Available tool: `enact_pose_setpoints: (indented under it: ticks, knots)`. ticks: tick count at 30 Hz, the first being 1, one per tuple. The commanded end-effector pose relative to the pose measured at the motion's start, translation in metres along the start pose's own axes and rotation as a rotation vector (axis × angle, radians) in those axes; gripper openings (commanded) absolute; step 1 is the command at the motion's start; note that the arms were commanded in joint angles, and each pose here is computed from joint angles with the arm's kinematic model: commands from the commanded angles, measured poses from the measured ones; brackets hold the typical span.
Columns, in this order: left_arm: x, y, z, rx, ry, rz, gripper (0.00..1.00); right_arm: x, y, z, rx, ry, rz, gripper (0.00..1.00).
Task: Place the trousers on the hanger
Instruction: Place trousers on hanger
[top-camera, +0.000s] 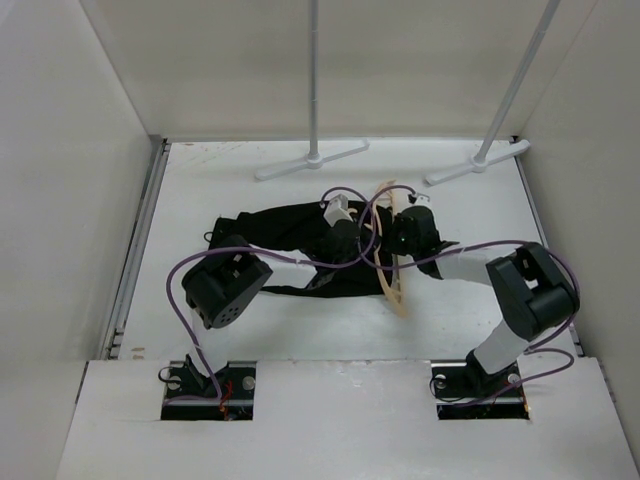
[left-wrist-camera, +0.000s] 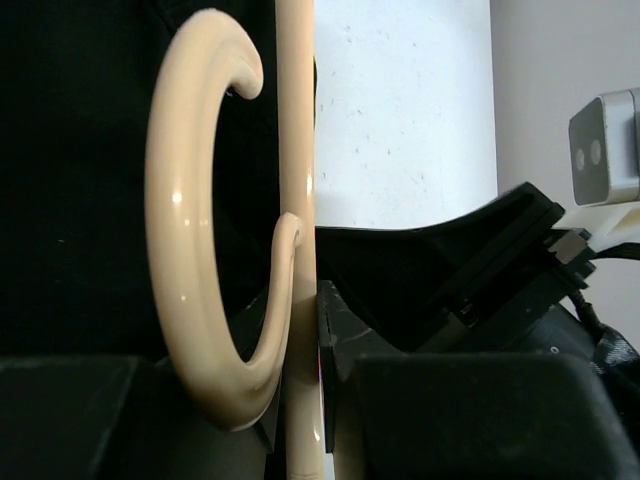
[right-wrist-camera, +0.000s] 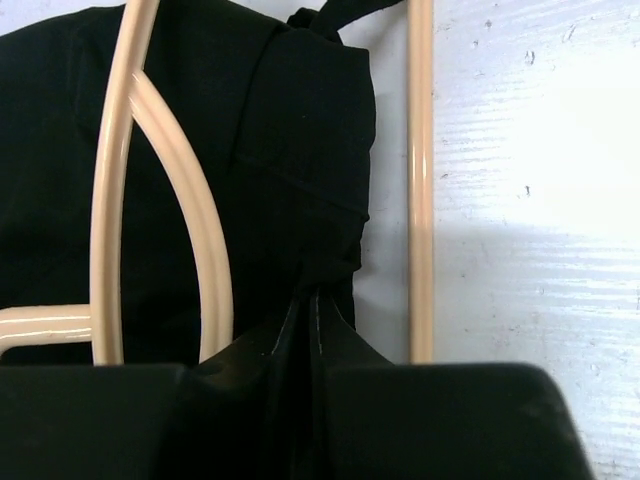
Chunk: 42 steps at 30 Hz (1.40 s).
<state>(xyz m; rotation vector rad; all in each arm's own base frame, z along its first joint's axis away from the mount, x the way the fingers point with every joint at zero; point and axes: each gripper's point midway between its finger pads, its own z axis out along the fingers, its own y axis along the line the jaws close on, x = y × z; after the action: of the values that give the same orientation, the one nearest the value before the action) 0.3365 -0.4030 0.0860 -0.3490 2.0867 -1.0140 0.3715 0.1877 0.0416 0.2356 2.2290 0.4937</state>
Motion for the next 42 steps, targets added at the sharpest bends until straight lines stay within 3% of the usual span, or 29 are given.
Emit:
enact_pose_setpoints:
  ticks: [1, 6, 11, 18, 29, 35, 37, 40, 42]
  knots:
    - [-0.015, 0.002, -0.009, 0.007, -0.028, -0.008, 0.09, -0.033, 0.020, -0.012, -0.029, -0.096, 0.009, 0.08]
    - [-0.037, 0.017, -0.024, -0.026, -0.044, -0.012, 0.08, -0.075, 0.035, -0.056, -0.121, -0.210, 0.053, 0.06]
    - [-0.043, 0.029, -0.033, -0.055, -0.031, 0.023, 0.07, -0.096, 0.028, -0.076, -0.136, -0.232, 0.087, 0.06]
    - [-0.064, 0.044, -0.057, -0.095, -0.055, 0.099, 0.07, -0.104, -0.019, -0.070, -0.030, -0.238, 0.145, 0.06]
    - [-0.080, 0.061, -0.085, -0.168, -0.091, 0.218, 0.07, -0.113, -0.049, -0.048, 0.063, -0.234, 0.182, 0.07]
    - [-0.102, 0.034, -0.103, -0.148, -0.133, 0.285, 0.08, -0.115, -0.054, -0.038, 0.109, -0.234, 0.169, 0.08]
    - [-0.105, 0.020, -0.107, -0.118, -0.135, 0.296, 0.08, -0.117, -0.051, -0.038, 0.102, -0.238, 0.168, 0.18]
    - [-0.105, -0.002, -0.111, -0.078, -0.144, 0.313, 0.08, -0.120, -0.037, -0.049, 0.077, -0.263, 0.151, 0.54]
    - [-0.108, -0.014, -0.113, -0.067, -0.164, 0.327, 0.08, -0.125, -0.026, -0.066, 0.053, -0.293, 0.129, 0.67]
